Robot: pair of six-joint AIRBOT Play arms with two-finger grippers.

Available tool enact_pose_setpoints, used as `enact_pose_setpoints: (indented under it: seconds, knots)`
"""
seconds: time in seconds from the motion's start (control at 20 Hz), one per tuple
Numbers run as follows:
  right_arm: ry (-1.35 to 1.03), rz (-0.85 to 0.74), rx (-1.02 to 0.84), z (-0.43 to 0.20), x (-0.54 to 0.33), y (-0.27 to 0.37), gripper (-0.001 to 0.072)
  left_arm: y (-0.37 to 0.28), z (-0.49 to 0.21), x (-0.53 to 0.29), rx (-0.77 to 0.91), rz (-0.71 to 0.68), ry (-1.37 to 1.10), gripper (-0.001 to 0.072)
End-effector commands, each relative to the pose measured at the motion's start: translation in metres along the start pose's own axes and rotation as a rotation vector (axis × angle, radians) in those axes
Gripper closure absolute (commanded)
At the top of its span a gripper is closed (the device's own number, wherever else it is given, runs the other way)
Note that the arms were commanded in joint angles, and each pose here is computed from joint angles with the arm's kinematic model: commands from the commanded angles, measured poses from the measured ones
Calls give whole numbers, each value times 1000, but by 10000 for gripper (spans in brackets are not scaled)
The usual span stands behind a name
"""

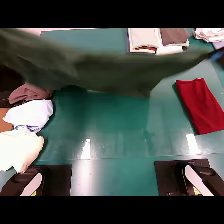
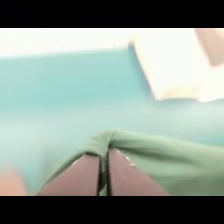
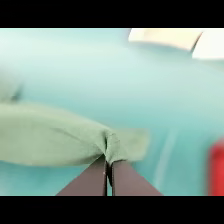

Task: Fold the shirts.

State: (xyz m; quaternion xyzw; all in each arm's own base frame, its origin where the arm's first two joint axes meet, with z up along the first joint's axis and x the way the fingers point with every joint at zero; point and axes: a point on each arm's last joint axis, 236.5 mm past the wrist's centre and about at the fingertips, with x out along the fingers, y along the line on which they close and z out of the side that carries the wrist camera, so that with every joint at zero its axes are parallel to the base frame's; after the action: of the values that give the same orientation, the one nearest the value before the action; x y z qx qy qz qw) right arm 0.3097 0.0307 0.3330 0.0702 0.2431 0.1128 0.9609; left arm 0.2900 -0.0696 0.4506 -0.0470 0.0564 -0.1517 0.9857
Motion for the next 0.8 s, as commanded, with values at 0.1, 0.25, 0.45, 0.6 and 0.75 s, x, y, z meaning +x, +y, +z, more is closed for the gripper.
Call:
enact_pose_setpoints:
  seconds: [0.1,0.25,0.45,0.6,0.75]
  knots:
    - [-289,-223,-106,75,-122,5,695,-52,108,-125,69,-35,-358,679]
    - [-253,-217,-128,79,-126,9,695,-52,110,-123,70,-36,-354,680]
    - [-93,-188,-41,67,-85,-21,695,-22,33,-30,9,-36,9,679]
    - [102,-119,29,39,-21,-48,695,14,-59,56,-84,-27,325,679]
    - [381,-71,82,-28,63,-69,695,45,-170,127,-207,-21,601,679]
